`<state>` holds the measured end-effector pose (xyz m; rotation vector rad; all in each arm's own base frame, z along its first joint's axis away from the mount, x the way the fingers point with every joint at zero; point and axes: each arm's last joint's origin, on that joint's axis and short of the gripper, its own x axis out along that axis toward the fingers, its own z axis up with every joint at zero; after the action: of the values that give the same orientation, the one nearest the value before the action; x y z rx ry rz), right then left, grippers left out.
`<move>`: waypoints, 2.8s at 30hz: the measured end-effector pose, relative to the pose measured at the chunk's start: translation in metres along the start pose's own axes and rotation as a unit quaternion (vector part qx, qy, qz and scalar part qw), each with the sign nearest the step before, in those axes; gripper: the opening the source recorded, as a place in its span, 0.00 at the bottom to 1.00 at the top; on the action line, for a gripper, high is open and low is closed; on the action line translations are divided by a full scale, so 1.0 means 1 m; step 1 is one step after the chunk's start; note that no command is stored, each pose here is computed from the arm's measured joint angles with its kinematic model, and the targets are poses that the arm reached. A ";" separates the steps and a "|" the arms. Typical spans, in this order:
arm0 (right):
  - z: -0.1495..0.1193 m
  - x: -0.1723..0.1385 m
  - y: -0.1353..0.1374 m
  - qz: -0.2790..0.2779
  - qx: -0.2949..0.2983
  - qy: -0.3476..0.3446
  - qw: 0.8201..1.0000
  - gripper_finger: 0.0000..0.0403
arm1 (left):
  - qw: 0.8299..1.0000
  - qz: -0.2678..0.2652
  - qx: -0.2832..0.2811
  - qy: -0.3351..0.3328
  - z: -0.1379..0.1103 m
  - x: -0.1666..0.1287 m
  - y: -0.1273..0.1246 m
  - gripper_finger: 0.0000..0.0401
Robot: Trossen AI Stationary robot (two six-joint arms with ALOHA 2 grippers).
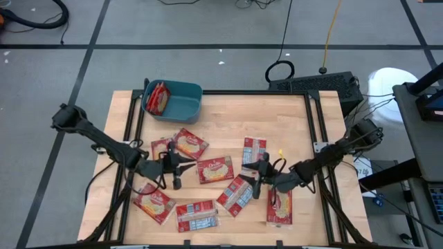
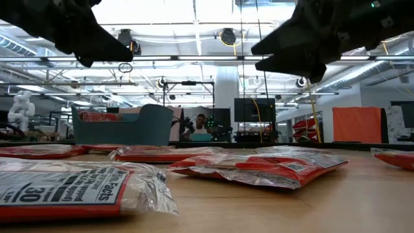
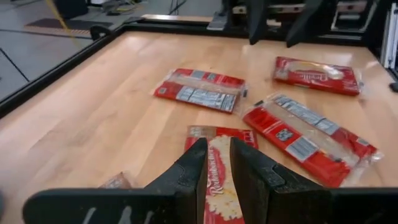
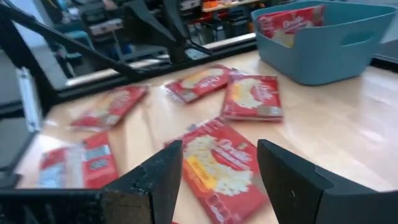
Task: Sort popcorn bags into baskets
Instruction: Put the red popcorn bag into the blue bin
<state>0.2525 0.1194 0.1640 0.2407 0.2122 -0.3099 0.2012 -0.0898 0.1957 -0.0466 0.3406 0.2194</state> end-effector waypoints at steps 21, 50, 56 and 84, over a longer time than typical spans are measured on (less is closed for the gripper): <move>-0.008 0.078 0.046 -0.009 -0.169 0.145 0.975 0.50 | 0.998 0.006 -0.053 0.035 -0.013 0.005 -0.003 0.18; -0.023 0.126 0.050 0.014 -0.206 0.214 0.955 0.37 | 0.997 -0.007 -0.061 0.043 -0.016 0.000 -0.008 0.18; -0.024 0.124 0.050 0.021 -0.243 0.233 0.941 0.37 | 0.997 -0.007 -0.061 0.043 -0.016 0.000 -0.008 0.18; -0.038 0.134 0.032 0.020 -0.324 0.279 0.904 0.04 | 0.999 -0.001 -0.023 0.046 -0.024 -0.008 -0.017 0.18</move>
<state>0.3813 0.1218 0.1017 -0.3381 0.8596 -0.1080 0.1903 -0.1100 0.1762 -0.1021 0.4266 0.2241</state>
